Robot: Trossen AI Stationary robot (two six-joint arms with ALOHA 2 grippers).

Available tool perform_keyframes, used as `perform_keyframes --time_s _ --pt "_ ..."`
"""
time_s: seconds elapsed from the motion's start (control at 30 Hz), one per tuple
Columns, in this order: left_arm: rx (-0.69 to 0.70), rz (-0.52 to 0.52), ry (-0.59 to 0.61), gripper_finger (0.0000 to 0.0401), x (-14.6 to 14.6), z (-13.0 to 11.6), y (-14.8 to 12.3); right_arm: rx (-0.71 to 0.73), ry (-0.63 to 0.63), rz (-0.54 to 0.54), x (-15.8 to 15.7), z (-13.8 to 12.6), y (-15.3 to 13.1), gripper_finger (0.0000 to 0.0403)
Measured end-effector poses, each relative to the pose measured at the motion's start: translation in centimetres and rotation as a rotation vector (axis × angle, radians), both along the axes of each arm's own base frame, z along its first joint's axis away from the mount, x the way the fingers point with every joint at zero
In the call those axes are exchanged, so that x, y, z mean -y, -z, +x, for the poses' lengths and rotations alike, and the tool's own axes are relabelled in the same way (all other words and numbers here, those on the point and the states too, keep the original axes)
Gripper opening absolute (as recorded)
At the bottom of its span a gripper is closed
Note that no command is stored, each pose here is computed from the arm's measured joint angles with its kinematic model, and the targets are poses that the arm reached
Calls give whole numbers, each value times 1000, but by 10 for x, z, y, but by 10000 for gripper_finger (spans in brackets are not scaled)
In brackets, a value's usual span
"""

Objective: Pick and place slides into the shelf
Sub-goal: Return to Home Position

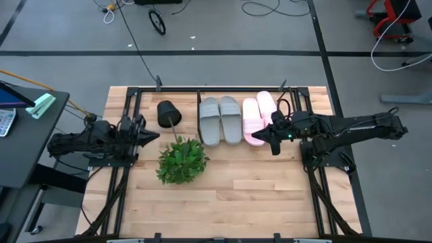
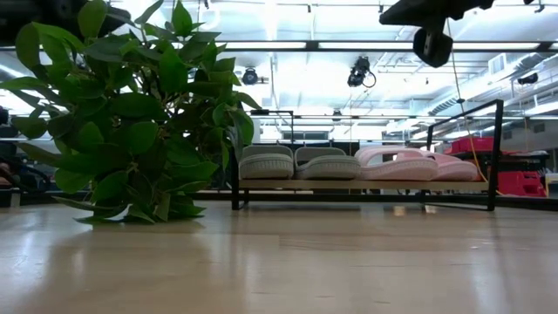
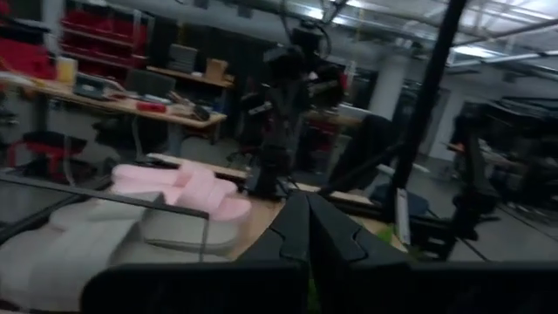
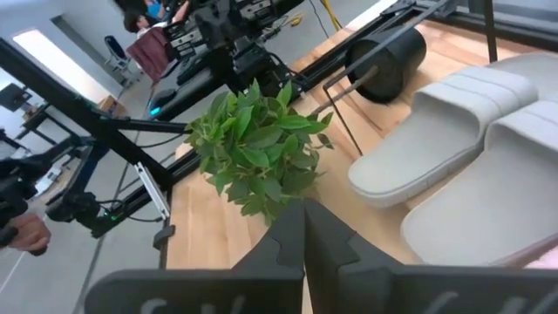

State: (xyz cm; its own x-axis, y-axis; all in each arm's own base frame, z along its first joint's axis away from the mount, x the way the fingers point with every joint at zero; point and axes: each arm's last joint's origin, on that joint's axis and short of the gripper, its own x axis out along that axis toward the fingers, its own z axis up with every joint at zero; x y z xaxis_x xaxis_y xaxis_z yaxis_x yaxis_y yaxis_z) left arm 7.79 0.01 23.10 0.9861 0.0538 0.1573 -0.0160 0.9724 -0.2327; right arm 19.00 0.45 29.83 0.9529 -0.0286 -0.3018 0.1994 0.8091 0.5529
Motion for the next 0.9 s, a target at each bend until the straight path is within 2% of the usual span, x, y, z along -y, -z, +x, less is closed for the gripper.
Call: perform_keyframes --time_s 0.13,0.43,0.9 --pt "-4 17 36 2 1 0 0 -12 8 23 0 0 1 0" --pt "-63 67 26 2 1 1 6 -21 49 65 1 -1 2 0" --pt "-95 59 7 1 0 1 9 -18 95 86 2 -1 2 0"
